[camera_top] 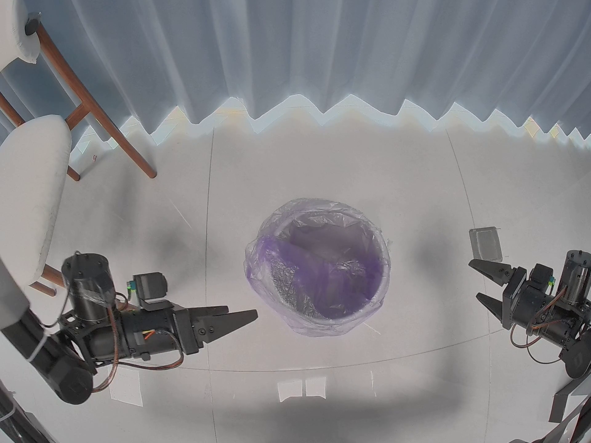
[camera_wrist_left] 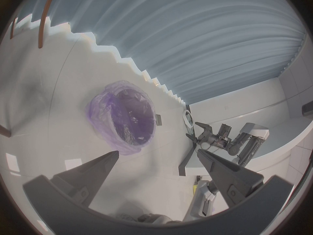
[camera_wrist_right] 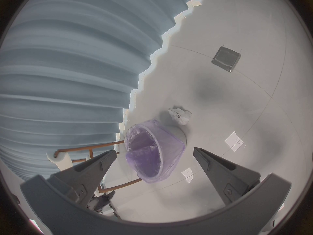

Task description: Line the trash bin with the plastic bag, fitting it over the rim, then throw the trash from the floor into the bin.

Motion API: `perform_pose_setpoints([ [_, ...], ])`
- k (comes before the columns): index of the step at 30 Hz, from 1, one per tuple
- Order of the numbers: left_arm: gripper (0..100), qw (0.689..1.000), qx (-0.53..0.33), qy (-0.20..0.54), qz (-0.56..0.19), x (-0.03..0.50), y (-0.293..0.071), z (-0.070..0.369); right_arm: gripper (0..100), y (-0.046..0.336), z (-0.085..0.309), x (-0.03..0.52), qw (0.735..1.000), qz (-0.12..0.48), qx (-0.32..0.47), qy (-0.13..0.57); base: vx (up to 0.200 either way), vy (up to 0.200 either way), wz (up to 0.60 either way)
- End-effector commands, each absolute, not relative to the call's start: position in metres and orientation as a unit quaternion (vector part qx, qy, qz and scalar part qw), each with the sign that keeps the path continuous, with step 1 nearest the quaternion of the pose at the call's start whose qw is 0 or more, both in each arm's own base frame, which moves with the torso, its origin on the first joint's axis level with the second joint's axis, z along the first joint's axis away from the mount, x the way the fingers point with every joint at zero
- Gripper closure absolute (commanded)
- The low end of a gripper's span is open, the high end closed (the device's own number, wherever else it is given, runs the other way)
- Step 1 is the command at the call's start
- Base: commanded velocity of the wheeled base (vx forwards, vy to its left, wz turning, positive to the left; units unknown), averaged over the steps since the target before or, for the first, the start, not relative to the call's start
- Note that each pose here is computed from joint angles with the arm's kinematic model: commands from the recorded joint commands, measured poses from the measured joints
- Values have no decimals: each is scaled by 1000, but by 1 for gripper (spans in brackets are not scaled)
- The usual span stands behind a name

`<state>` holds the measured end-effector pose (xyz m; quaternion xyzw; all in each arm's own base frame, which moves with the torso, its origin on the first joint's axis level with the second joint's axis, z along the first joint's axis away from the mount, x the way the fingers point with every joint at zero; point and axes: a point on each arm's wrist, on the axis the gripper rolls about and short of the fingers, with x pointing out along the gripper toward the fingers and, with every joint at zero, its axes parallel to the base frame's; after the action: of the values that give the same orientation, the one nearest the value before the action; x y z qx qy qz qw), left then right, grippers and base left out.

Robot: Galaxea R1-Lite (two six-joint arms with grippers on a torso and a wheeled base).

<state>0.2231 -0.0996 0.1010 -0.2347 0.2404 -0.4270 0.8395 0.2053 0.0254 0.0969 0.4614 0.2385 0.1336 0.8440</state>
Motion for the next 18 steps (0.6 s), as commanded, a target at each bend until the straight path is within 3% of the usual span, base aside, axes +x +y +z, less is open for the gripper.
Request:
perform_pose_setpoints([
  [1,0,810,-279,355,-374,244,-106,2,0,7,55,205,811,81,512,269,-200,0,0],
  [13,0,812,-279,351,-375,246,-106,1,0,9,48,211,800,67,535,265,-200,0,0],
  [17,0,811,-296,344,-368,248,-104,7,0,21,49,212,809,94,512,274,0,0,0],
  [18,0,809,-312,344,-361,252,-102,9,0,24,47,211,821,99,489,278,0,0,0],
])
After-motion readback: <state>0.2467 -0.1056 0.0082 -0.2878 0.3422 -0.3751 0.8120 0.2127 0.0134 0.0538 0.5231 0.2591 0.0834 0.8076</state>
